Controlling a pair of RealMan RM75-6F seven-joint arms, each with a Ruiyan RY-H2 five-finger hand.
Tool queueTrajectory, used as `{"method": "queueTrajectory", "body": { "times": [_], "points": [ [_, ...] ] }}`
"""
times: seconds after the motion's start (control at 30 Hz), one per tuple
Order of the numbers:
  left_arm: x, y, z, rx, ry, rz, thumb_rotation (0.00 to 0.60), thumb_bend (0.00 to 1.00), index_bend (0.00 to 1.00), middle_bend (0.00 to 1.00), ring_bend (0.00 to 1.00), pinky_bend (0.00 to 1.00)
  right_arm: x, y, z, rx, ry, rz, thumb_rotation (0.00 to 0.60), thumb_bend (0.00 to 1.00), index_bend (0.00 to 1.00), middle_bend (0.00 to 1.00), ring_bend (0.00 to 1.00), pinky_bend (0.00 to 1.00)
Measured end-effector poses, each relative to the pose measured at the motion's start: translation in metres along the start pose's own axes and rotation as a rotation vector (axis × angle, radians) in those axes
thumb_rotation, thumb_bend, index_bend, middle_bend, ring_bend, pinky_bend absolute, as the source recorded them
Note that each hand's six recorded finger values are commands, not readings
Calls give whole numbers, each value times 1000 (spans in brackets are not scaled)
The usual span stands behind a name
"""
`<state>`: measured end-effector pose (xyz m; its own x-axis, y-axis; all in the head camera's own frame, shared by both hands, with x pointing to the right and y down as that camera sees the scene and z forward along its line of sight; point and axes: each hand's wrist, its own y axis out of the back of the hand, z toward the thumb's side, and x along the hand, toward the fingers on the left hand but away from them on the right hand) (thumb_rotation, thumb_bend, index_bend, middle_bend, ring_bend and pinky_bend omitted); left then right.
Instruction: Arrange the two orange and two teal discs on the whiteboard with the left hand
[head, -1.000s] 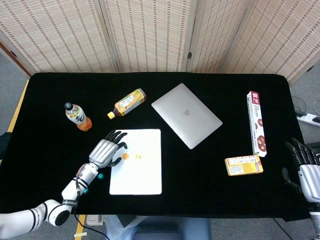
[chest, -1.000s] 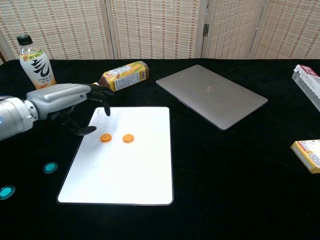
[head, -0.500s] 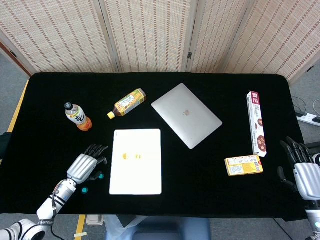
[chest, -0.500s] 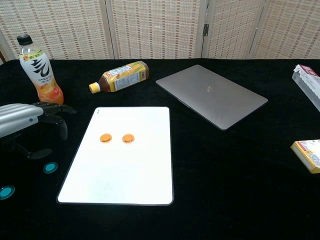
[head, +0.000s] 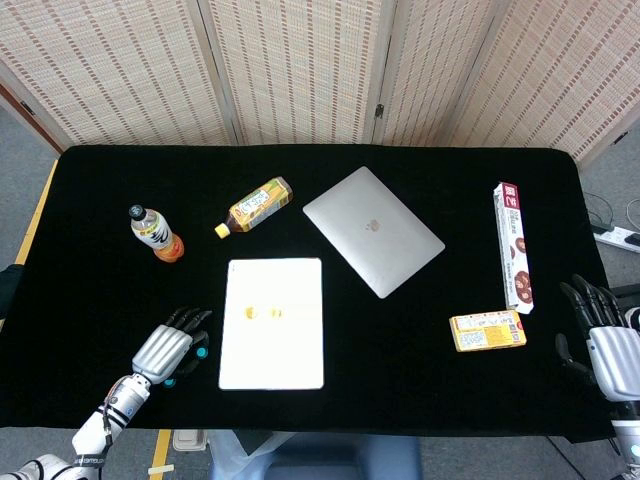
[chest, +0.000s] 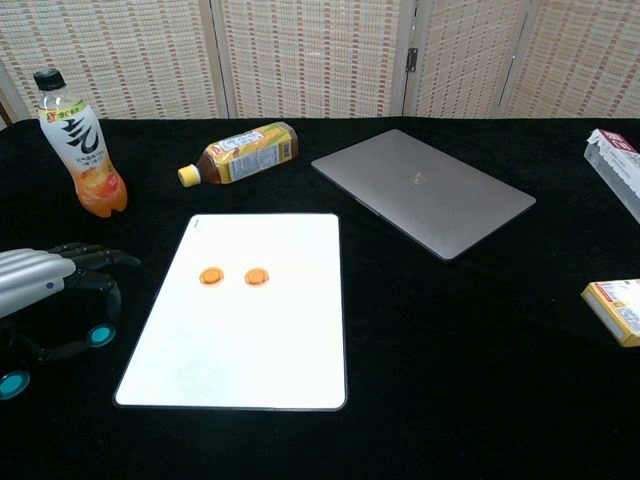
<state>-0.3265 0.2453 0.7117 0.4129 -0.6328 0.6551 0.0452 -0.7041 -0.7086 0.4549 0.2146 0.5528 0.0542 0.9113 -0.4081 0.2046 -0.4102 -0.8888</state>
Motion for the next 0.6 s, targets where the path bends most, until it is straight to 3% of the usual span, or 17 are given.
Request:
{"method": "queueTrajectory", "body": {
  "times": [0.6],
  "points": [
    [7,-12,-9,9,41,-20,600,415,434,106,0,0,1,1,0,-1,1,-2,600,578,0,0,0,0]
  ]
}}
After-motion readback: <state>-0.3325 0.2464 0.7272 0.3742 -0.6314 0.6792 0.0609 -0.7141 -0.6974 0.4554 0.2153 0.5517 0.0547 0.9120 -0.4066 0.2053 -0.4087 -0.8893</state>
